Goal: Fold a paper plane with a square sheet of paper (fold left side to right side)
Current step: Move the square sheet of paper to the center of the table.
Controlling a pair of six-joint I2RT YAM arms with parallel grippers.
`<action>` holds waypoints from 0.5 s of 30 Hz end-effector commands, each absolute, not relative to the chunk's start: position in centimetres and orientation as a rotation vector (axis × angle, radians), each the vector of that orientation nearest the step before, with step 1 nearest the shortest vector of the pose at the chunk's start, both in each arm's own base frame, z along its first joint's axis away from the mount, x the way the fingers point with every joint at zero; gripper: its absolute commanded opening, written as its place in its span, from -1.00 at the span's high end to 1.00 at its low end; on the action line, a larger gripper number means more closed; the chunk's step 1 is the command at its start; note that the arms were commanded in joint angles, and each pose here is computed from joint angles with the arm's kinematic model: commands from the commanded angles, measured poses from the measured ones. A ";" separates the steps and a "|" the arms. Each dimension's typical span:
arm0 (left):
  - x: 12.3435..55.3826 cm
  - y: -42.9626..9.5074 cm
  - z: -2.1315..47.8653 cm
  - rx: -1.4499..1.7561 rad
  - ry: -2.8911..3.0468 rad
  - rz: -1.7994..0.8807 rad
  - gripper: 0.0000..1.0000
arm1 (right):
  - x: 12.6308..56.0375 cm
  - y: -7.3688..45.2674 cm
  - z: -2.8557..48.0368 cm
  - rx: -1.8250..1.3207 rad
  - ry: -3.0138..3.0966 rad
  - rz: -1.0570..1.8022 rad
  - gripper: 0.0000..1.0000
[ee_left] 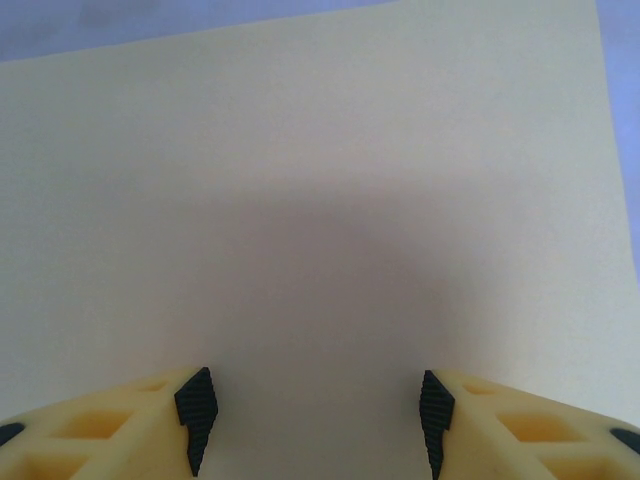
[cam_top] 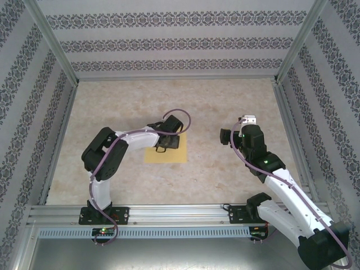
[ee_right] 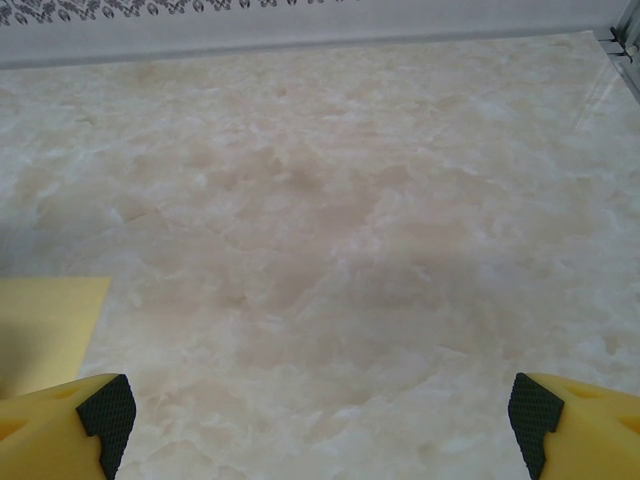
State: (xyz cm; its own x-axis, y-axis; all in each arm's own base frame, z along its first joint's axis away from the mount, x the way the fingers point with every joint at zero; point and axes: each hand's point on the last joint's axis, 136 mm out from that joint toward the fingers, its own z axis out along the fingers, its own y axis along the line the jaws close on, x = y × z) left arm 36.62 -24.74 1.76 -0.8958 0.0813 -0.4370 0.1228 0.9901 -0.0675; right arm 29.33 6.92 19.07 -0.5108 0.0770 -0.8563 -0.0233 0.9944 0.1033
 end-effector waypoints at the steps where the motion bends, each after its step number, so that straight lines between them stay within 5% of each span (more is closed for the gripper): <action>1: 35.3 -27.0 -1.9 0.268 2.798 -0.187 -0.21 | 29.6 7.6 19.3 0.059 2.098 0.164 -0.95; 7: 36.5 -28.2 2.0 0.292 2.715 -0.262 -0.27 | 30.5 9.5 18.2 0.023 2.152 0.233 -0.95; 15: 35.2 -22.9 7.9 0.066 2.651 -0.413 -0.35 | 34.2 15.8 15.4 -0.107 2.295 0.284 -0.95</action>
State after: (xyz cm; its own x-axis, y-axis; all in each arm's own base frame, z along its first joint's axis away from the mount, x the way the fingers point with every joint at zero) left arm 35.82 -24.99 6.26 -0.8857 0.0632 -0.4599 0.1767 0.9620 -0.2081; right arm 32.49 12.94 14.51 -0.6801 0.0111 -0.7331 -0.1233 0.9839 0.1293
